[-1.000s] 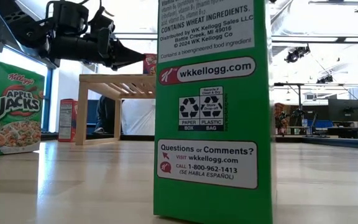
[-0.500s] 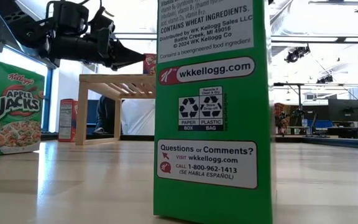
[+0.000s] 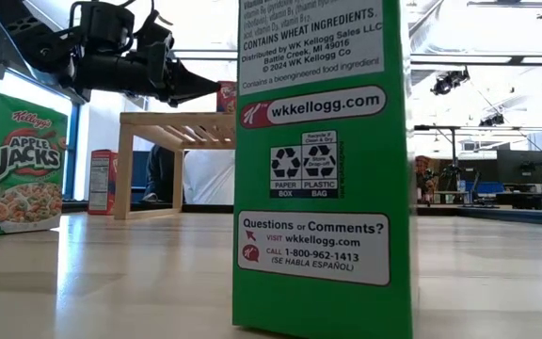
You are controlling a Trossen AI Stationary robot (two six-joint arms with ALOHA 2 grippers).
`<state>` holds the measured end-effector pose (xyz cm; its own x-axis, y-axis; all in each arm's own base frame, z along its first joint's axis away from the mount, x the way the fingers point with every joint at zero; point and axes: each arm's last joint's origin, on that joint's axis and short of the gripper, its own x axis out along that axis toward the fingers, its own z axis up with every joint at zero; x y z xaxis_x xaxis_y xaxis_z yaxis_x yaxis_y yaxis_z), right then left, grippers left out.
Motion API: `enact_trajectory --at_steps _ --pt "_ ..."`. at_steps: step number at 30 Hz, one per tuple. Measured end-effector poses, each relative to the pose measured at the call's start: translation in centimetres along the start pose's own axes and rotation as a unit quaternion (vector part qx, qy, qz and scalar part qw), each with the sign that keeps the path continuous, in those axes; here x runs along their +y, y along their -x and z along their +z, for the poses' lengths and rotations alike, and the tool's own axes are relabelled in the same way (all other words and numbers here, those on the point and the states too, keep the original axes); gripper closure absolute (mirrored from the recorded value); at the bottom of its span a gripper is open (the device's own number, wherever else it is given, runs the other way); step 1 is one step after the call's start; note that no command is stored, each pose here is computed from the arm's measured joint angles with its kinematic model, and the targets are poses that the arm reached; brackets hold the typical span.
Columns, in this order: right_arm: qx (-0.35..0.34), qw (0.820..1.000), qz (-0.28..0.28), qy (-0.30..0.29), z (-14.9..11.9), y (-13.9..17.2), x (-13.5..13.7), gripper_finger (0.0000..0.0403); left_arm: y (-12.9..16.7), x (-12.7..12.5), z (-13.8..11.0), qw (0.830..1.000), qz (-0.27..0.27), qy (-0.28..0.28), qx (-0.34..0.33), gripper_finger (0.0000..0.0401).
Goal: Stack cereal on shelf
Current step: Put the top blue cereal box on the shelf aligned with the other blue cereal box
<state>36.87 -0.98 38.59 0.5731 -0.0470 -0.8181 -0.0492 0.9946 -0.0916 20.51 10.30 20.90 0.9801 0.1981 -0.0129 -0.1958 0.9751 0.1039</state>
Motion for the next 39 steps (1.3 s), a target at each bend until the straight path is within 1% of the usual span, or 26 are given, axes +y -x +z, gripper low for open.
enact_trajectory --at_steps 4,7,9,11,16,20,24,29,31,39 --pt "0.021 0.998 -0.056 0.007 -0.6 2.9 -4.6 0.026 0.0 0.0 0.0 1.0 0.0 0.0 -0.001 0.0401" --pt "0.036 0.996 -0.083 -0.004 -1.6 3.7 -8.1 0.026 0.0 0.0 0.1 1.0 0.0 -0.001 -0.002 0.0401" --pt "0.041 0.995 -0.087 -0.018 -2.4 3.8 -10.1 0.026 0.0 0.0 0.1 1.0 0.0 -0.001 -0.004 0.0401" --pt "0.05 0.995 -0.087 -0.023 -3.1 3.6 -11.6 0.0261 0.0 0.0 0.1 1.0 0.001 -0.002 -0.006 0.0401" --pt "0.056 0.993 -0.101 -0.033 -4.2 3.5 -14.1 0.0261 0.0 0.0 0.2 1.0 0.001 -0.011 -0.007 0.0401" --pt "0.051 0.991 -0.114 -0.042 -4.5 3.4 -15.2 0.026 0.0 0.0 0.4 1.0 0.002 -0.014 -0.017 0.0401" --pt "0.058 0.991 -0.111 -0.046 -4.6 2.7 -15.6 0.0249 0.0 0.1 0.6 0.999 0.003 -0.013 -0.029 0.0401" --pt "0.072 0.99 -0.108 -0.05 -4.6 1.3 -15.9 0.0223 0.0 0.1 0.7 0.999 0.004 -0.015 -0.035 0.0401" --pt "0.075 0.989 -0.117 -0.053 -4.5 1.0 -16.0 0.0211 0.0 0.1 0.7 0.999 0.004 -0.016 -0.035 0.0401" --pt "0.065 0.987 -0.141 -0.049 -4.0 1.0 -15.9 0.0166 0.0 0.1 0.8 0.999 0.004 -0.016 -0.038 0.0401"
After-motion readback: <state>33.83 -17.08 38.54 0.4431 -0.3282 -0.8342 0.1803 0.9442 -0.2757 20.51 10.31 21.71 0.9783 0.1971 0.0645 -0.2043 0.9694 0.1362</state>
